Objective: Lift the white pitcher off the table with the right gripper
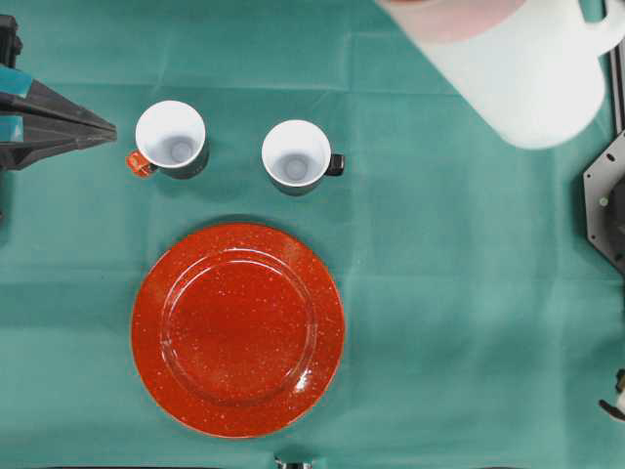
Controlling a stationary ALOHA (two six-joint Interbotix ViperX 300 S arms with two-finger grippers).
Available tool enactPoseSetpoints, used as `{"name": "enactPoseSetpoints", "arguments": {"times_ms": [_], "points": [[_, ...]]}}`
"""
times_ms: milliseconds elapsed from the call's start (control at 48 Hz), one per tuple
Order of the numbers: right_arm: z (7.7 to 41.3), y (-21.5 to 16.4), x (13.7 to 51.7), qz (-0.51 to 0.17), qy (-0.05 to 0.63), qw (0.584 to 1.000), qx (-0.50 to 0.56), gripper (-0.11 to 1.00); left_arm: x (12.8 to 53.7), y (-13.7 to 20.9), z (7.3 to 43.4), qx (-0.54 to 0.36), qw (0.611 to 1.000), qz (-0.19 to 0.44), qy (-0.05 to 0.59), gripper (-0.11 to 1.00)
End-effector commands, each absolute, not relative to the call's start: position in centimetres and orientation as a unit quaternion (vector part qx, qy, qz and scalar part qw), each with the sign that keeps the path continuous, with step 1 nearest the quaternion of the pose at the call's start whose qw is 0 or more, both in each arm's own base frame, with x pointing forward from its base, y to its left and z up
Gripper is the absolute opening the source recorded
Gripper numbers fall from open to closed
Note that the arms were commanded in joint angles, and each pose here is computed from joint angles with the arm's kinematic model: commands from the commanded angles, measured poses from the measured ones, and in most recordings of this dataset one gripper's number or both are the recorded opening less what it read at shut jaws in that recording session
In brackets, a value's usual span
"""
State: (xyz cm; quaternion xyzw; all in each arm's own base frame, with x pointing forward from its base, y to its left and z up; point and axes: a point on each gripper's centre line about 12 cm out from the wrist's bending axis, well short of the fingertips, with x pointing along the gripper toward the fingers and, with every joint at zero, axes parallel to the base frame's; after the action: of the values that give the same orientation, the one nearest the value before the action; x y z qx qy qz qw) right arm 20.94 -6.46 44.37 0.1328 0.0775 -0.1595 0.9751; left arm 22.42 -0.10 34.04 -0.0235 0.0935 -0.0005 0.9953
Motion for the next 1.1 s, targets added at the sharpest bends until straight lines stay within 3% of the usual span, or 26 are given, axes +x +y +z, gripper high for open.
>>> {"name": "enactPoseSetpoints", "arguments": {"times_ms": [0,188,396,646,792,1084], "points": [[43.1,-6.8,22.0,-0.163,0.118,0.97,0.139,0.25,22.5,-0.1,35.1,-0.023,0.996,-0.002,0.083,0.02],[39.4,-7.7,25.0,-0.173,0.209,0.952,0.145,0.25,22.5,-0.1,34.7,-0.024,0.995,-0.001,0.097,0.02],[36.5,-9.5,28.4,-0.19,0.256,0.94,0.124,0.25,22.4,-0.1,34.6,-0.024,0.994,-0.001,0.106,0.02],[35.9,-13.5,32.7,-0.219,0.209,0.948,0.095,0.25,22.4,-0.1,34.4,-0.024,0.993,-0.001,0.113,0.02],[35.8,-15.2,33.5,-0.23,0.16,0.955,0.095,0.25,22.4,-0.2,34.3,-0.025,0.993,-0.002,0.116,0.02],[31.7,-17.3,33.7,-0.25,0.141,0.948,0.136,0.25,22.4,-0.2,34.1,-0.024,0.992,-0.002,0.123,0.02]]}}
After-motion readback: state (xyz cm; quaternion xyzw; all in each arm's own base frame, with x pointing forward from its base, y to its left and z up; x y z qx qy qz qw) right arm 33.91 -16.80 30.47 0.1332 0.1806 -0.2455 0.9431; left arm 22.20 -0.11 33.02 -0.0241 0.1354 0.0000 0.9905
